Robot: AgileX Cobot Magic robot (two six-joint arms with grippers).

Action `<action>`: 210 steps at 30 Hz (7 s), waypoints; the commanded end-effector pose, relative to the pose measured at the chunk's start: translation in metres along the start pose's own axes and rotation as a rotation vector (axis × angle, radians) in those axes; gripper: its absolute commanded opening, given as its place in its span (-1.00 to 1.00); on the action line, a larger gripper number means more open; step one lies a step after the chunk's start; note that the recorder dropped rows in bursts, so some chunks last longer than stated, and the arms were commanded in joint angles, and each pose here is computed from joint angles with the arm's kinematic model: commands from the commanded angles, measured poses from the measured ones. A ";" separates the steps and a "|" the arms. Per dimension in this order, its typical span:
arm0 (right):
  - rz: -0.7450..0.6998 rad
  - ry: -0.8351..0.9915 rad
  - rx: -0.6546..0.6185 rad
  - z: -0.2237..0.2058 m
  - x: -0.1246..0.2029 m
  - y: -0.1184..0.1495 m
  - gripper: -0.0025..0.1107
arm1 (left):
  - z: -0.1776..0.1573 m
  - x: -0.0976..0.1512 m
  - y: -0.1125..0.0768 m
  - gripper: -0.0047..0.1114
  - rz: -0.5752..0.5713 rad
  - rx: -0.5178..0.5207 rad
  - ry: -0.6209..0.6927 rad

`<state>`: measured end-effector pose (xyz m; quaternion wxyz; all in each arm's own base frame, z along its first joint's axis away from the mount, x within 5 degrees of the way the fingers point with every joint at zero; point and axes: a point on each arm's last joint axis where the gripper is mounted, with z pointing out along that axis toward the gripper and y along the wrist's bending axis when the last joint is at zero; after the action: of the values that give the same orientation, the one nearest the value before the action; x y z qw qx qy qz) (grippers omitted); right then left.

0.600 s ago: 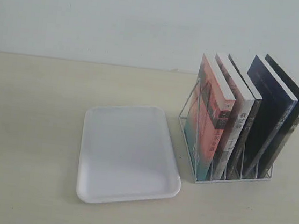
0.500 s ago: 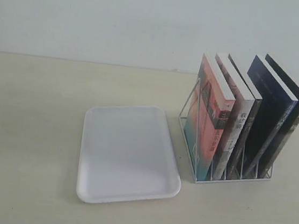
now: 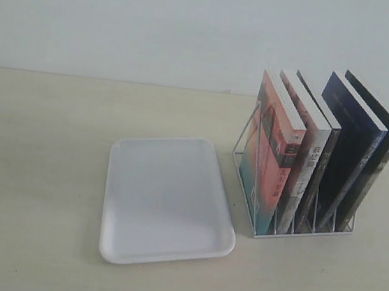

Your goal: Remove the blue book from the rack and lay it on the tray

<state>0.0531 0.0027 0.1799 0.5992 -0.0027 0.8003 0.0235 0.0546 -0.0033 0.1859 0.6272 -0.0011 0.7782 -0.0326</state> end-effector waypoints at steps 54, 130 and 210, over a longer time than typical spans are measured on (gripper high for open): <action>-0.011 -0.363 -0.020 -0.055 -0.192 0.008 -0.96 | 0.000 -0.001 0.000 -0.85 -0.011 0.002 -0.009; -0.383 0.897 -0.162 0.275 -0.226 0.126 -0.41 | 0.000 -0.001 0.000 -0.85 -0.011 0.002 -0.009; -0.362 0.790 -0.166 0.244 -0.260 0.121 -0.96 | 0.000 -0.001 0.000 -0.85 -0.011 0.002 -0.009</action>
<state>0.3537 0.1265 0.3656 0.2325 -0.1952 0.9526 -0.0181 0.0546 -0.0033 0.1859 0.6272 -0.0011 0.7782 -0.0326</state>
